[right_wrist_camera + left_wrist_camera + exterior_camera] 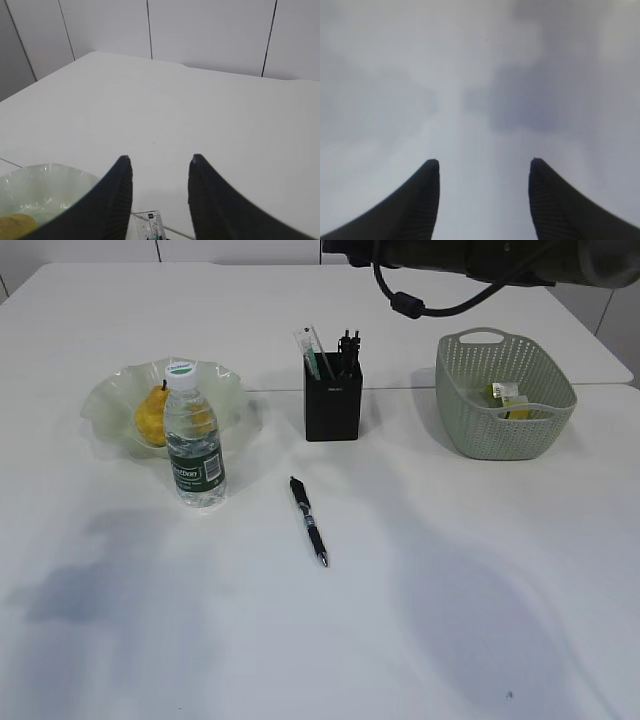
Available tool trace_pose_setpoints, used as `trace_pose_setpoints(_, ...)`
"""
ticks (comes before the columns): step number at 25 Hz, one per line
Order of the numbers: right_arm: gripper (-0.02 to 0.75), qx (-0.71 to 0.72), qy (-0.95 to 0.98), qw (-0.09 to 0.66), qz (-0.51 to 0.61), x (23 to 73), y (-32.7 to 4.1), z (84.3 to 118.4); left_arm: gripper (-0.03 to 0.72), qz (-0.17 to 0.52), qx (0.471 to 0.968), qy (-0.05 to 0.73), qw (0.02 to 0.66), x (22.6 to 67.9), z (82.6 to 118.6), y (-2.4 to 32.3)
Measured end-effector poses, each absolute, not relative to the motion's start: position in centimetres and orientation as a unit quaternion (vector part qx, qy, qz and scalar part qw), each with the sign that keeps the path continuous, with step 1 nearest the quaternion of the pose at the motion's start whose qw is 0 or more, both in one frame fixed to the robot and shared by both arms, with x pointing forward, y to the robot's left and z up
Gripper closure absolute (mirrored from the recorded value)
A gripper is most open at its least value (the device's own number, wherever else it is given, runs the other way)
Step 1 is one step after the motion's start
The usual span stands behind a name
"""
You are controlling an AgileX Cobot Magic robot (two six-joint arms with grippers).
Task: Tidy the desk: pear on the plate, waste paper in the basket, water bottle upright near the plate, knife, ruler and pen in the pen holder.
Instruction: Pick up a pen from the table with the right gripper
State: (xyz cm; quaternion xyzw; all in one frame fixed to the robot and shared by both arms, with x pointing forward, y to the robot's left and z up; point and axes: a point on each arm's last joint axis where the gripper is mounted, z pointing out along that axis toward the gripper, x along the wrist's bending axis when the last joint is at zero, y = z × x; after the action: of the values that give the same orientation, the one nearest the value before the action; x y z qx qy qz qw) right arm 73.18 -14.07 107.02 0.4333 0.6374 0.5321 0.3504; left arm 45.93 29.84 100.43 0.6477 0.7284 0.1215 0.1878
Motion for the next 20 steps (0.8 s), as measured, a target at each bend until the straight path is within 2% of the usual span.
trace_pose_setpoints(5, 0.452, 0.469, 0.616, 0.315, 0.549, 73.3, -13.9, 106.4, 0.286, 0.121, 0.648, 0.728, 0.188, 45.9, 100.4, 29.8)
trace_pose_setpoints(14, 0.452, 0.355, 0.716, 0.379, 0.467, 73.7, -13.7, 104.2, 0.286, 0.122, 0.648, 0.728, 0.187, 45.9, 100.4, 29.8)
trace_pose_setpoints(20, 0.452, 0.344, 0.735, 0.367, 0.455, 74.0, -13.5, 102.6, 0.286, 0.122, 0.648, 0.728, 0.187, 45.9, 100.4, 29.8)
